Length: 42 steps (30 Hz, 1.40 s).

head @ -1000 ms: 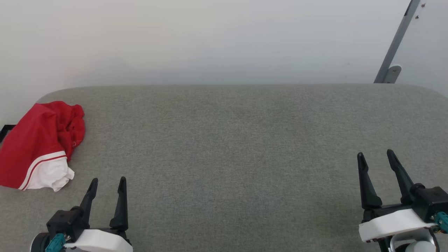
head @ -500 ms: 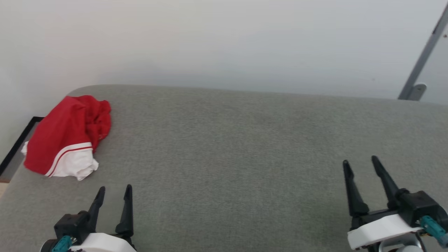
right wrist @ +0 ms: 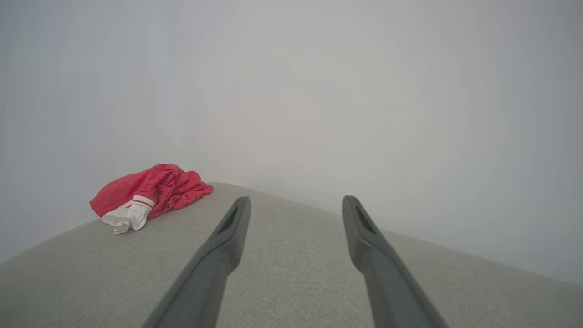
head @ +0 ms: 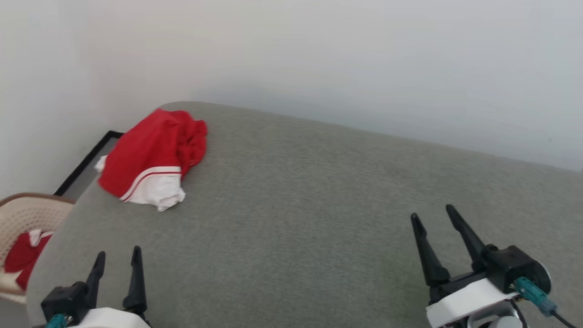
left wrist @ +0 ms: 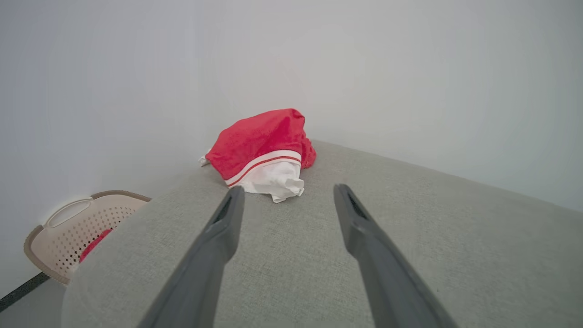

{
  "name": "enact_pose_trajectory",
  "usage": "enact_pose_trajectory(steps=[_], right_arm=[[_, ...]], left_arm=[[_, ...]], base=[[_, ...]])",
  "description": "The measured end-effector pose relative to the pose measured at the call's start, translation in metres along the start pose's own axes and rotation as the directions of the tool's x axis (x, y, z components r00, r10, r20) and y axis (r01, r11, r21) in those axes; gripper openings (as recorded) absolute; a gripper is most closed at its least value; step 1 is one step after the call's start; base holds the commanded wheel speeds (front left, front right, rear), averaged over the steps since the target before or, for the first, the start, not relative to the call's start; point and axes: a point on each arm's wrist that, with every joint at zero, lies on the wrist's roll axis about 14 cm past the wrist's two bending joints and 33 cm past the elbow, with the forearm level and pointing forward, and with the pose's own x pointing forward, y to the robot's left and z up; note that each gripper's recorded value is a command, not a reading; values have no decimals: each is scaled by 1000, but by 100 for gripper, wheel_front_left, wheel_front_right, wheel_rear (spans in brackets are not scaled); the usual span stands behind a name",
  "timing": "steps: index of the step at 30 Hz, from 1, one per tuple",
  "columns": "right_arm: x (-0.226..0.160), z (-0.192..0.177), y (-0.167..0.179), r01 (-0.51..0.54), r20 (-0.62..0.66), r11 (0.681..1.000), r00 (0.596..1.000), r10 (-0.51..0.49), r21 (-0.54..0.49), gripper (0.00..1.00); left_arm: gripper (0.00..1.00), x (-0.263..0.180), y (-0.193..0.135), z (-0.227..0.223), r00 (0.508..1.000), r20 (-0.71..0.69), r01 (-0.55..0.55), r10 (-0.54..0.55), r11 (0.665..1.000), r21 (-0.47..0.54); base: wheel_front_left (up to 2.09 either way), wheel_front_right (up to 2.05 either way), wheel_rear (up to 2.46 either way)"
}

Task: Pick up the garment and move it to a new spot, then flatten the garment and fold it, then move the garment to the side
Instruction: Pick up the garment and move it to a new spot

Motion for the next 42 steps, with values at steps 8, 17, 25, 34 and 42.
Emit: enact_pose_trajectory(steps=[8,17,25,34,42], right_arm=[[23,-1,45,-140,3,990,990,140,22,100],[41,-5,78,-244,4,969,970,244,45,100],[49,-10,82,-263,-5,963,965,263,57,100],[49,-15,59,-216,-14,976,976,216,36,100],[59,-22,26,-171,-15,985,985,171,4,100]], left_arm=[[100,-28,43,4,990,17,-138,138,990,-9],[100,-48,71,4,970,18,-242,242,970,-15],[100,-51,76,-3,960,-4,-280,280,959,-27],[100,-3,70,20,976,23,-217,217,976,-5],[100,74,54,49,992,24,-124,123,992,33]], base=[[0,0,0],[0,0,0],[0,0,0],[0,0,0],[0,0,0]])
